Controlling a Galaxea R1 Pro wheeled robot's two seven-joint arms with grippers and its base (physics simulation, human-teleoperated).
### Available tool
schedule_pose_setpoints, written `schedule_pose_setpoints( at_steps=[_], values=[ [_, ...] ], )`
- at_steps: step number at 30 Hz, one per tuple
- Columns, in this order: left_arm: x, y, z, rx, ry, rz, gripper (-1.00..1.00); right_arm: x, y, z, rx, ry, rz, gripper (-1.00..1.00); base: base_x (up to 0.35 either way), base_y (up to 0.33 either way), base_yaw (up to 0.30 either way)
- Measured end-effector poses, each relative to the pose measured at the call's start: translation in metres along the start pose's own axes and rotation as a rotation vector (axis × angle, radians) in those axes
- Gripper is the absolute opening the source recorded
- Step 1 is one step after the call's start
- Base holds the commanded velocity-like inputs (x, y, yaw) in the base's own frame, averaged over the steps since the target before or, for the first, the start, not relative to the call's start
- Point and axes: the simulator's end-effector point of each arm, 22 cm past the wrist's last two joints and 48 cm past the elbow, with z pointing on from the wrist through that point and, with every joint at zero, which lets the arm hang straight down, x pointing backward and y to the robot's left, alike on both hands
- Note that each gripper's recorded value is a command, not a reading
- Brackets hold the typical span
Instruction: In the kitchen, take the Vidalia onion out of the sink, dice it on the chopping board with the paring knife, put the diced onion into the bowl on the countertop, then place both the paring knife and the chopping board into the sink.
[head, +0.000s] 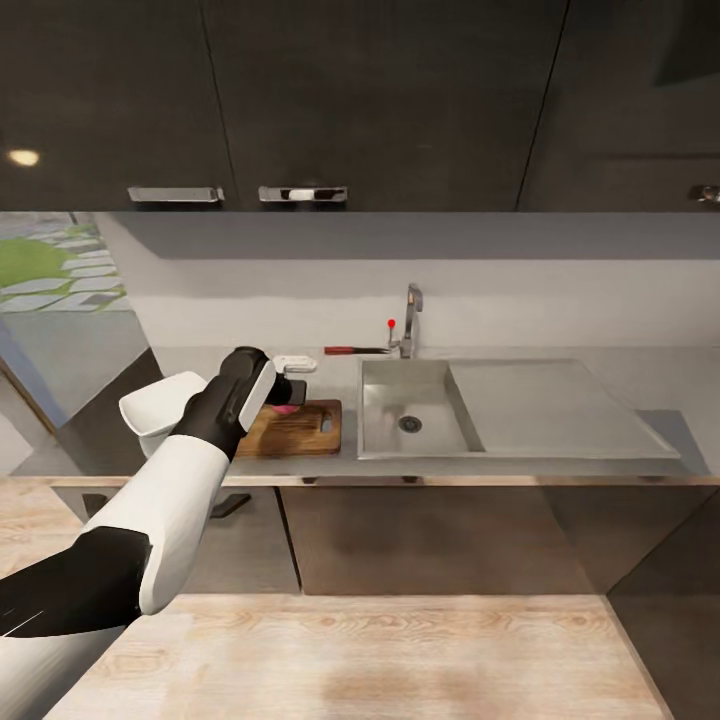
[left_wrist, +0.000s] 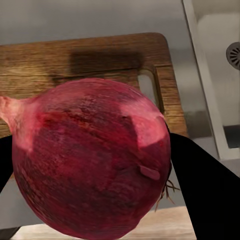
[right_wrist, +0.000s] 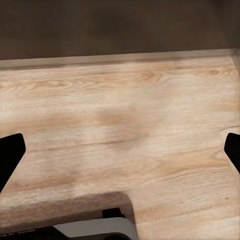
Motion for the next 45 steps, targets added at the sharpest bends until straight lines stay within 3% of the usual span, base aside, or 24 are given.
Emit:
schedule_pose_setpoints(
  at_steps=[45],
  values=[
    [0.026, 0.011, 0.029, -0.013, 0.065, -0.007, -1.00, 0.015, -0.001, -0.003, 0.001, 0.039, -0.007, 1.00, 0.021, 0.041, 0.000]
  ],
)
